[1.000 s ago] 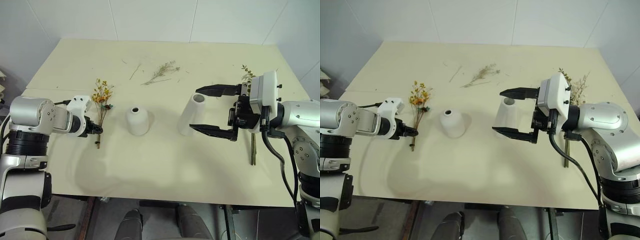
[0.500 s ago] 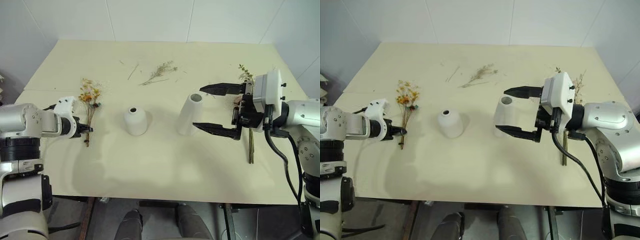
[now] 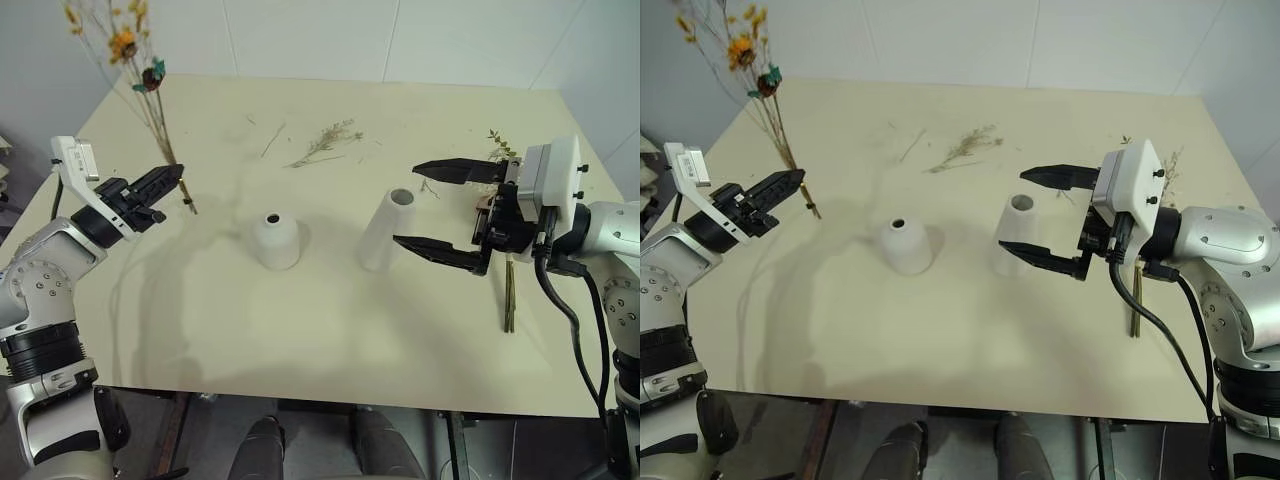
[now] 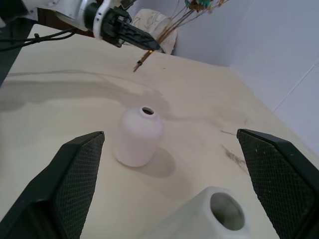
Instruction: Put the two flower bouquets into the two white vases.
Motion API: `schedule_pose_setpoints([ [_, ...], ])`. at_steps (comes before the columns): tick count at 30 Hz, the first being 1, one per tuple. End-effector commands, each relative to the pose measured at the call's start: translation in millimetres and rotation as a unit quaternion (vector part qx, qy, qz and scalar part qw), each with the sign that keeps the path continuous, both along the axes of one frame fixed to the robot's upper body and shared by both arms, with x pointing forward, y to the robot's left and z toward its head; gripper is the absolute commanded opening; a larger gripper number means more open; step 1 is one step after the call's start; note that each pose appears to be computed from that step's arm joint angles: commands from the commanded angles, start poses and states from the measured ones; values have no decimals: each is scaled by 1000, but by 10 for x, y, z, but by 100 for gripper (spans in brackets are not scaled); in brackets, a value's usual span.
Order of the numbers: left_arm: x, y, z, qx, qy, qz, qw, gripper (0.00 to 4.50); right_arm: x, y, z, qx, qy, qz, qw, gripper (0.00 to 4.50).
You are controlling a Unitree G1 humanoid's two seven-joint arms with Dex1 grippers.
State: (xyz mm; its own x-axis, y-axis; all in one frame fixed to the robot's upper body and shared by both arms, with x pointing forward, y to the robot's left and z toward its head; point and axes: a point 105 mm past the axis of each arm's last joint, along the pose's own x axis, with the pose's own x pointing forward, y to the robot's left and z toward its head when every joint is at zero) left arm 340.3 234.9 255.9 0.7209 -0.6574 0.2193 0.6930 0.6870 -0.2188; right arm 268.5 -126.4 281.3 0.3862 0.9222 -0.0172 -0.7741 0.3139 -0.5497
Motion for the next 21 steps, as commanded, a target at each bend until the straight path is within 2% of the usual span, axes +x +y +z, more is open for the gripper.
schedule_pose_setpoints([
  [1, -147, -120, 258, 28, -67, -74, 995, 3, -66, -19, 73, 7, -18, 4, 1000, 450],
  [7, -122, -306, 319, 44, -80, -150, 984, 3, -51, -19, 57, 18, -6, 0, 1000, 450],
  [13, -76, -536, 225, 40, -76, -205, 975, 3, -42, -7, 64, 25, -8, -8, 1000, 450],
  [21, 76, -660, 125, 28, -118, -200, 972, 3, -50, 13, 69, 37, -6, -16, 999, 450],
])
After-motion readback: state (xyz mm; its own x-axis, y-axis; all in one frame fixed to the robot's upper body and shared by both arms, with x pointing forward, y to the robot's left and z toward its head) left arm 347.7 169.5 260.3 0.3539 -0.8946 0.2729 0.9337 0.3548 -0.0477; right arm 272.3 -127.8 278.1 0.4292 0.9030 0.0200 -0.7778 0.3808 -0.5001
